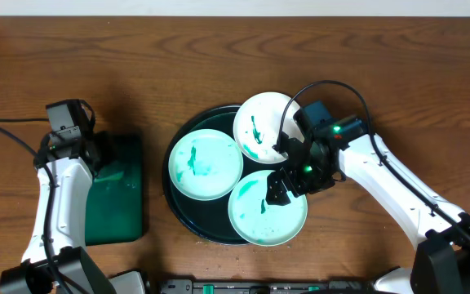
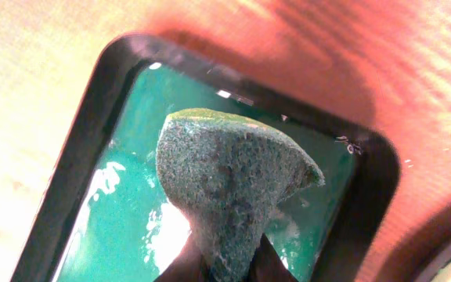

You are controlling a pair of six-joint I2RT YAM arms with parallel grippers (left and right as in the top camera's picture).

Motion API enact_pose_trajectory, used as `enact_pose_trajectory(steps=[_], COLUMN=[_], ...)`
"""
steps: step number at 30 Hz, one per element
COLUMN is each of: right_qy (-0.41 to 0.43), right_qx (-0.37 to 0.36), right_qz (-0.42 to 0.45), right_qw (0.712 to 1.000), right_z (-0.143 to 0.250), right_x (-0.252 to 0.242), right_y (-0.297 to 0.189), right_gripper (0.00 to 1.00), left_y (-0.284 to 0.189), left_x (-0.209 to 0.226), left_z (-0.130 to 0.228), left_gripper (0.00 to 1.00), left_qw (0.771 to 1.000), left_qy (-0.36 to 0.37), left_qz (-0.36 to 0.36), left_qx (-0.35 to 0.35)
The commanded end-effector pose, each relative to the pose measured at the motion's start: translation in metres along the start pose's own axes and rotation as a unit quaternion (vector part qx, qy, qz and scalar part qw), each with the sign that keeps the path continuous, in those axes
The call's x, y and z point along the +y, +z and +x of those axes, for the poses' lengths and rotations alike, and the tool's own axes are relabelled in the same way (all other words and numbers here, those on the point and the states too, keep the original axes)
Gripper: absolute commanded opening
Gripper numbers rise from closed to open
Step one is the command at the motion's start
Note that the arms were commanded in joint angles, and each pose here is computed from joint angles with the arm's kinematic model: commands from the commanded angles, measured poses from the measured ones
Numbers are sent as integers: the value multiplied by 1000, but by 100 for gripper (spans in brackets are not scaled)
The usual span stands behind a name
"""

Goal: Clean dirty plates on tray and stack at the side

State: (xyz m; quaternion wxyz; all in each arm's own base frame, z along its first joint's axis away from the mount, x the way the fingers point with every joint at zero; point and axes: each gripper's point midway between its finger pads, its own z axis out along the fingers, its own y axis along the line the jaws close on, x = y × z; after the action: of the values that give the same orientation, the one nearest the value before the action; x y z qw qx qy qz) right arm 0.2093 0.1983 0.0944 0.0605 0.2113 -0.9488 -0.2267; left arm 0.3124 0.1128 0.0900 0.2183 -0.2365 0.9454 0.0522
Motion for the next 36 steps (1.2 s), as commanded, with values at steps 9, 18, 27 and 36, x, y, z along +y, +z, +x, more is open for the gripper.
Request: enact_pose_trajectory(steps=[9, 18, 27, 36], right_qy=[-5, -8, -9, -9], right_qx=[-6, -11, -14, -13], right_qz=[-1, -1, -2, -2], right_qw=[1000, 1000, 1000, 1000], right_z=[-2, -5, -7, -6], right_x=[3, 3, 3, 4], right_y=[2, 2, 2, 2], right_gripper=[99, 99, 99, 99], left_y=[-6, -6, 9, 59], left_x=[-7, -8, 2, 16], left_z=[-21, -20, 5, 44], left_gripper=[7, 7, 7, 7], left_qw=[992, 987, 998, 993], left_qy=[120, 158, 69, -13], left_qz=[18, 18, -3, -54], left_qx=[-41, -39, 11, 108])
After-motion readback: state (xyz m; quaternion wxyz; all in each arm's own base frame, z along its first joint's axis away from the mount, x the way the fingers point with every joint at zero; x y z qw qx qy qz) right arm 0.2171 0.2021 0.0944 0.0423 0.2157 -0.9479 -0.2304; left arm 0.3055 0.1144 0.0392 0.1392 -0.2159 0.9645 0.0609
